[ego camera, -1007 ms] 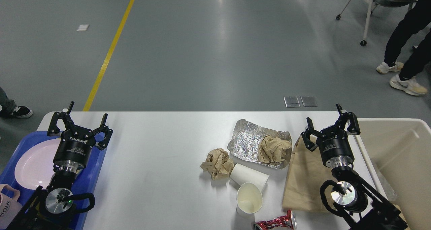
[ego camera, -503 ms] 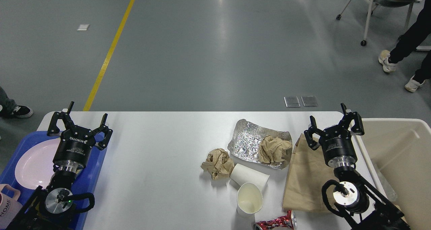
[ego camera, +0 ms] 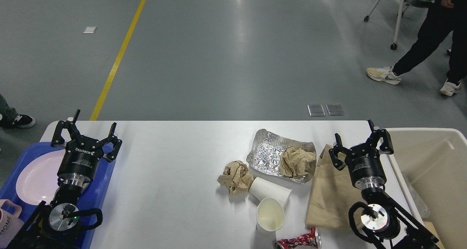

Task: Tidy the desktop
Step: 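Raise the right gripper up from the bin edge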

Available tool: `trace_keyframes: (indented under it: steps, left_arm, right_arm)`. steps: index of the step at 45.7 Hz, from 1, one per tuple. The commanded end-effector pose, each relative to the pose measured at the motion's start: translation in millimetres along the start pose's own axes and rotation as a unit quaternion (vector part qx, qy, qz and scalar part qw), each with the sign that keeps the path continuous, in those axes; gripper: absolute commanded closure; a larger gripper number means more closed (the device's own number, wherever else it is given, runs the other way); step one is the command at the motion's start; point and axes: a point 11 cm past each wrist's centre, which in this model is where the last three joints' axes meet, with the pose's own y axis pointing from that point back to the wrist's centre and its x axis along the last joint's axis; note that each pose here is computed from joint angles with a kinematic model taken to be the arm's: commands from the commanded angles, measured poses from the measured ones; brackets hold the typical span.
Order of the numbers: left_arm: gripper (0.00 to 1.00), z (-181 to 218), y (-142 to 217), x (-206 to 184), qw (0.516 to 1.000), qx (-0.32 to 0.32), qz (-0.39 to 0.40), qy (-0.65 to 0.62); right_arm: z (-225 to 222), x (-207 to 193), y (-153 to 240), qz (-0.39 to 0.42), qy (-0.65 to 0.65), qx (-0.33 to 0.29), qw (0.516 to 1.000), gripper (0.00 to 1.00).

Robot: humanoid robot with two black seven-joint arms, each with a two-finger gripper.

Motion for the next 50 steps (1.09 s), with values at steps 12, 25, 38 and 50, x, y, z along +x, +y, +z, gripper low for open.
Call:
trace_keyframes:
  steps: [12, 25, 38, 50]
  left_arm:
    - [0.03, 0, 0, 0, 1.0, 0.0, 0.0, 0.0]
    - [0.03, 0, 0, 0, 1.0, -0.001, 0.0, 0.002]
    - [0.03, 0, 0, 0, 1.0, -0.001, 0.0, 0.002]
    - [0.03, 0, 0, 0, 1.0, -0.001, 0.0, 0.002]
  right_arm:
    - [4, -1, 0, -0.003, 0.0, -0.008, 1.0, 0.0]
    - [1, -12, -9, -0.023, 0.008, -0.012, 1.0, 0.0]
    - [-23, -4, -11, -0.079, 0.118, -0.059, 0.988, 0.0]
    - [-52, -10, -29, -0.151, 0.278, -0.145, 0.937, 0.0]
